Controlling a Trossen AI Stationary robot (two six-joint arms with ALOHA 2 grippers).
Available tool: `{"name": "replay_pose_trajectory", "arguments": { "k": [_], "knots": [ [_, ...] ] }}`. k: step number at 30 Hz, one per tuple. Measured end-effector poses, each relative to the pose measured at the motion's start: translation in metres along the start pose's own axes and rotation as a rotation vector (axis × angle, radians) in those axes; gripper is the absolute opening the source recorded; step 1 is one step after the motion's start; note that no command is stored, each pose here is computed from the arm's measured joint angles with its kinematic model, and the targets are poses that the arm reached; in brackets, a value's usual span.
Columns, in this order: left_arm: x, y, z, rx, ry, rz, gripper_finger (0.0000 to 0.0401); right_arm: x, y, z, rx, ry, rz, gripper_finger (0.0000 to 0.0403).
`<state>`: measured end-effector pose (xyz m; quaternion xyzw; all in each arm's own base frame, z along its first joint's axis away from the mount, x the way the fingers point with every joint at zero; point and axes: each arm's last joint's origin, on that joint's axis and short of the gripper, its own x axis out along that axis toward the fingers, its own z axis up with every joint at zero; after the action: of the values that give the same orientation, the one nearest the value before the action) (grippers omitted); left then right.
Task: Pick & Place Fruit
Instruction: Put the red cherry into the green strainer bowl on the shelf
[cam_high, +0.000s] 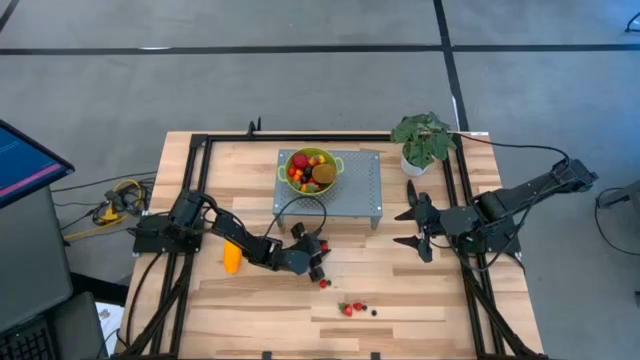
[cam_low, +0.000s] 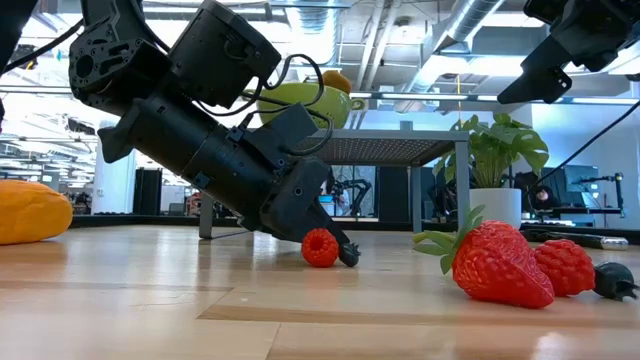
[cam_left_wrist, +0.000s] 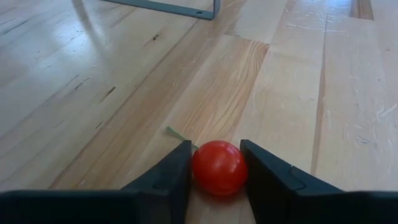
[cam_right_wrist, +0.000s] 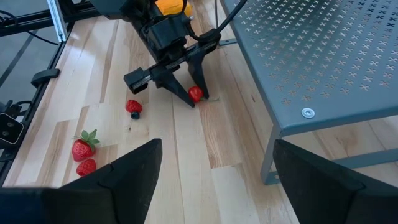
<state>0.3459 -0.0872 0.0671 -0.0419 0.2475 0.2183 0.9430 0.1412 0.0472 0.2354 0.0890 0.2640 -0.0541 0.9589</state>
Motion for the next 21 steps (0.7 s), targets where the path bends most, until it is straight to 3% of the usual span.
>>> {"name": "replay_pose_trajectory", "arguments": {
  "k": [5, 12, 21],
  "knots": [
    [0.0000, 0.0001, -0.0001, 0.000, 0.000, 0.000, 0.0107, 0.0000, 0.0000, 0.0000, 0.000, 0.000, 0.000, 0.0301],
    [0.0000, 0.0000, -0.0002, 0.001, 0.000, 0.000, 0.0126, 0.0000, 0.0000, 0.0000, -0.001, 0.000, 0.000, 0.0301],
    [-0.0001, -0.0010, -0.0001, -0.004, 0.006, -0.035, 0.0112, 0.0000, 0.0000, 0.0000, 0.000, 0.000, 0.000, 0.0301]
  ]
}}
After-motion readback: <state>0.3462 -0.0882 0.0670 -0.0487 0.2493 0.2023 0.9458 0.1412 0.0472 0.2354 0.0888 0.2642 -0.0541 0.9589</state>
